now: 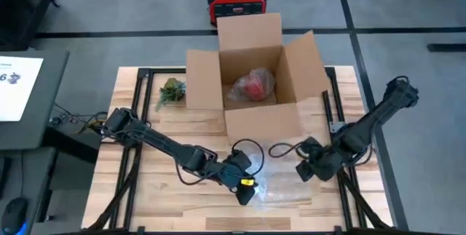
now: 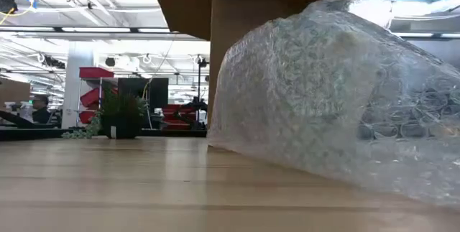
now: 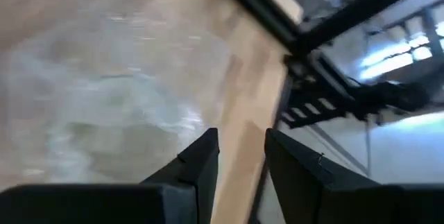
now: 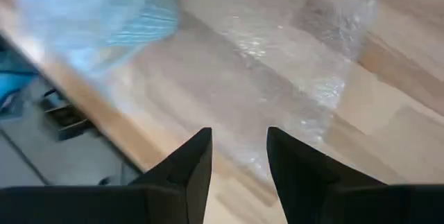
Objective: Wrap mug
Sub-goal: Wrap the white mug with bubble wrap
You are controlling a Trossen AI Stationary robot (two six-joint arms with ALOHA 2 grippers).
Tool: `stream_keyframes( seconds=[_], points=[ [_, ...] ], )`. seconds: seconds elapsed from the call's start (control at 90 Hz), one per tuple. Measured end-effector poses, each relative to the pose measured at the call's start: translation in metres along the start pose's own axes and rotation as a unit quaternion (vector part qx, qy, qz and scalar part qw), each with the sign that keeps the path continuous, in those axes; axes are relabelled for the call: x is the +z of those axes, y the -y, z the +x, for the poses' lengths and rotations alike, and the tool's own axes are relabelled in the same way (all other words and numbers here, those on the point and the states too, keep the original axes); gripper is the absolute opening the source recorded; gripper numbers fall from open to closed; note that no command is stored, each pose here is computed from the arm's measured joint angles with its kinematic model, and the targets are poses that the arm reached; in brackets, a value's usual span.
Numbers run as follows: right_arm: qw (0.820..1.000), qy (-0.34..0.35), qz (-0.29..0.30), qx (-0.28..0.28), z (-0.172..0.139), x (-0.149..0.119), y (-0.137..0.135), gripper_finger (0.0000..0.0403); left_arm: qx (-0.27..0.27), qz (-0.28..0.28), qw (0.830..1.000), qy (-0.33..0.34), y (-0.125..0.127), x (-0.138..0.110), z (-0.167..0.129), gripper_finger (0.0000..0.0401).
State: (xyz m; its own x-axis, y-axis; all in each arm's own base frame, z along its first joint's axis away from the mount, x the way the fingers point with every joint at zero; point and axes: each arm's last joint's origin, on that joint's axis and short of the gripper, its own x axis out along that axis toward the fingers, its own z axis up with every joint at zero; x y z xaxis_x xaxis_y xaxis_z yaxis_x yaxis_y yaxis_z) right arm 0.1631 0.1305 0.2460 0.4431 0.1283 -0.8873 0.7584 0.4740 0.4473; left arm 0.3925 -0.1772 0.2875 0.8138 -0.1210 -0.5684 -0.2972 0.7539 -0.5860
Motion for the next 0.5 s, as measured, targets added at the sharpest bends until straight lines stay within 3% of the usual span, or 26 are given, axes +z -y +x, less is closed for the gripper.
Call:
stream_keyframes(
  seconds=[0.122,0.278,0.5],
  points=[
    [1.000,0.006,0.014,-0.025,0.032,0.003,0.010,0.0157,0.024,-0.004,0.999,-0.023,0.000,-0.004,-0.005,0.0102],
    [0.992,0.031,0.040,-0.112,0.055,0.019,0.031,0.0201,0.103,-0.036,0.991,-0.079,-0.016,-0.015,-0.007,0.0102],
    [0.995,0.012,0.082,-0.064,0.088,0.038,0.053,0.0208,0.185,-0.038,0.971,-0.145,-0.031,-0.027,-0.015,0.0102]
  ],
)
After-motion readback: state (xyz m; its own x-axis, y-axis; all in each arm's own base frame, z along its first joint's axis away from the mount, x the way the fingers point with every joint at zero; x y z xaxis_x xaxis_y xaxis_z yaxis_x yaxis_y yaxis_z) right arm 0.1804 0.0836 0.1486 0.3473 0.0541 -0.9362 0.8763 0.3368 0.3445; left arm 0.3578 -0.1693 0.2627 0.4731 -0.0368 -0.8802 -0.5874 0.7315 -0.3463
